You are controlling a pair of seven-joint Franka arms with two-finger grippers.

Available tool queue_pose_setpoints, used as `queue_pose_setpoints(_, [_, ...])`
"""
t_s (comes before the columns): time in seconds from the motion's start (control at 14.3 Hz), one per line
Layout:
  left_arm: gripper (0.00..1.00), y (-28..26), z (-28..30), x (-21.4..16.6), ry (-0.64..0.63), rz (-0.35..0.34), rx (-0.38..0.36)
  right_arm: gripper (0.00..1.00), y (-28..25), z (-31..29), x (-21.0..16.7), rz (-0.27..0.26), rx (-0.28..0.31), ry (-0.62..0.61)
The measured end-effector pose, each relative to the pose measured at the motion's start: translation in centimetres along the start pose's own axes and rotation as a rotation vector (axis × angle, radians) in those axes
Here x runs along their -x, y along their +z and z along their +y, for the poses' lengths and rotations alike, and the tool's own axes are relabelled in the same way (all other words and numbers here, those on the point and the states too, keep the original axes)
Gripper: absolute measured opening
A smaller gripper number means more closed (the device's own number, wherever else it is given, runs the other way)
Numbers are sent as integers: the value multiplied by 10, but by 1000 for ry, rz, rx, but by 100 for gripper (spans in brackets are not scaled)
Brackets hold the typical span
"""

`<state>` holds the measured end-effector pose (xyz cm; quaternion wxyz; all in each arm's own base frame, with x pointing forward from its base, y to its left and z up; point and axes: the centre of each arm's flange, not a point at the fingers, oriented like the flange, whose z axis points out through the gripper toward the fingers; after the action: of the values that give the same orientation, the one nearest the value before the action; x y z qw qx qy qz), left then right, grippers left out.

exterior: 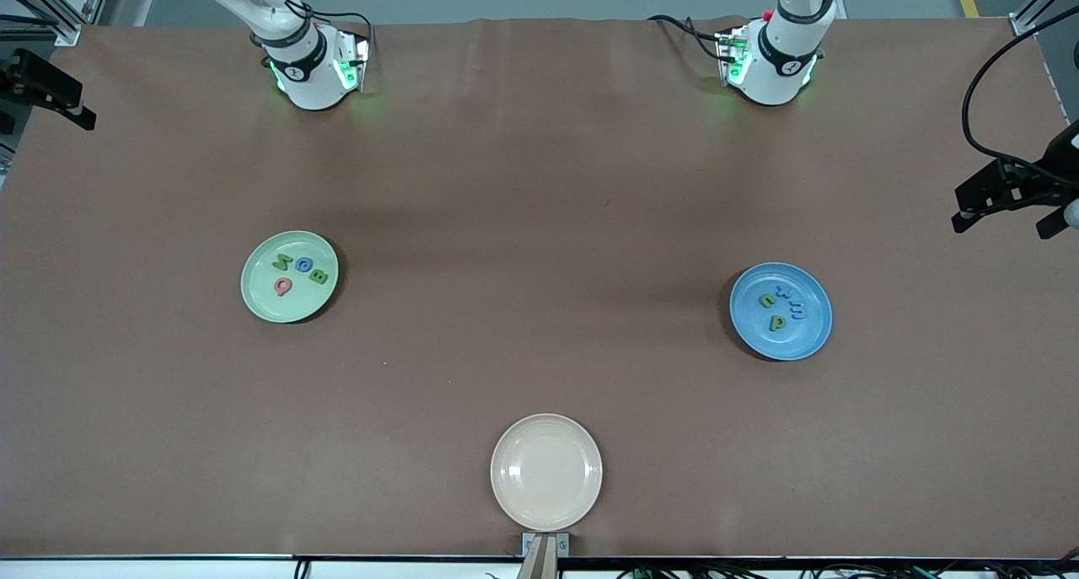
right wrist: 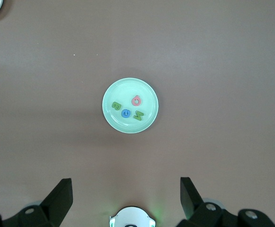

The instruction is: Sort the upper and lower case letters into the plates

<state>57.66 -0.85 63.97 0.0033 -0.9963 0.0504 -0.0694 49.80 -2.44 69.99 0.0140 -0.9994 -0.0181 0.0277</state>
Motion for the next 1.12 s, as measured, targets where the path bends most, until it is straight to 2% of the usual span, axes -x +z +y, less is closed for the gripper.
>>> queue_pose_setpoints(0.56, [100, 4, 0, 5, -27, -50, 4, 100, 0, 1, 0, -1, 8, 2])
queue_pose_setpoints(0.77, [100, 9, 1, 11, -29, -97, 7, 100, 0, 1, 0, -1, 7, 2])
queue_pose_setpoints(1.12, [100, 13, 4, 13, -65, -133, 31, 100, 0, 0, 0, -1, 1, 0])
